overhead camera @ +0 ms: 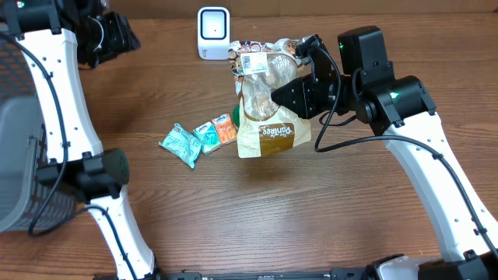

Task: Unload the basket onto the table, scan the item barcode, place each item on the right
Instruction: 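Hold the bag's label up to the barcode scanner with the right gripper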

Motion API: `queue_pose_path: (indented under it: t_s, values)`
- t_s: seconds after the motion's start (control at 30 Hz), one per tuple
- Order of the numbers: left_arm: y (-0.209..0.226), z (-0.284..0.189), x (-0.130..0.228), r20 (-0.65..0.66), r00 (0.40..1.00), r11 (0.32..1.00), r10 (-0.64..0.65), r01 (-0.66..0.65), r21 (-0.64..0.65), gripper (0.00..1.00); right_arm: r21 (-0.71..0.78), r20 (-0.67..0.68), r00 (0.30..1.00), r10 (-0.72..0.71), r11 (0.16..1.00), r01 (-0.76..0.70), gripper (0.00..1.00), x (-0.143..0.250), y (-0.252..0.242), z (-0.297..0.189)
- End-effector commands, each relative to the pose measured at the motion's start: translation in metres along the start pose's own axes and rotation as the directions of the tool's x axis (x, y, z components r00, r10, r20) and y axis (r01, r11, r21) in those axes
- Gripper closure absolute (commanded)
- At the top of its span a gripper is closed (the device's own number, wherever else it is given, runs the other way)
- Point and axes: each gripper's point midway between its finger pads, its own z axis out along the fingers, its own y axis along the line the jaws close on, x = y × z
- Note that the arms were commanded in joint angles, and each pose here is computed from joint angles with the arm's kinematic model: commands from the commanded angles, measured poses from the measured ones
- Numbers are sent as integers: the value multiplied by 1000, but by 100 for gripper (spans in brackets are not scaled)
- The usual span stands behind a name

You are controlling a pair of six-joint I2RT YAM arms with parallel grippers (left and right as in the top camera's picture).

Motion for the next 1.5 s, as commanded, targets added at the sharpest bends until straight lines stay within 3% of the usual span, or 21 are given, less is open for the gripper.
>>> queue_pose_path:
  t_s: [0.0, 0.23, 0.33, 0.57, 0.7, 0.83, 0.9, 1.0, 1.17, 1.27, 1.47]
  values:
    - [11, -64, 16, 98, 995, 993, 35, -23, -116, 37, 15, 46, 997, -62, 998, 61, 96, -13, 5, -11]
    - [24, -84, 38, 70, 991, 981, 110, -97, -168, 13, -91, 53, 995, -89, 991, 93, 96, -13, 24, -12]
    - [42, -75, 42, 27, 996, 969, 89, -80, -232, 1, -49, 41, 999, -35, 998, 37, 96, -11, 16, -12]
    - [66, -65, 51, -36, 997, 940, 64, -72, -333, 0, 153, 55, 998, -28, 988, 19, 96, -18, -13, -12]
    - [66, -65, 51, -36, 997, 940, 64, -73, -333, 0, 375, 90, 989, -115, 924, 73, 96, -47, -29, -13]
    - [66, -65, 51, -36, 997, 940, 64, -72, -333, 1, 639, 106, 959, -262, 757, 137, 96, -89, -51, -13]
    - [66, -64, 51, -36, 997, 941, 64, -73, -331, 0, 774, 107, 934, -342, 618, 138, 96, -110, -67, -15]
    - [63, -63, 50, -29, 998, 946, 64, -70, -316, 0, 927, 23, 870, -493, 337, 167, 96, -145, -85, -6]
    - [63, -63, 50, -29, 998, 946, 64, -70, -315, 1, 939, -186, 758, -625, 114, 325, 96, -168, -97, 47]
    - [63, -63, 50, -29, 998, 946, 64, -70, -315, 1, 889, -358, 655, -665, -28, 457, 96, -171, -106, 80]
    - [63, -63, 50, -29, 998, 946, 64, -70, -315, 1, 835, -429, 510, -745, -112, 539, 96, -175, -111, 131]
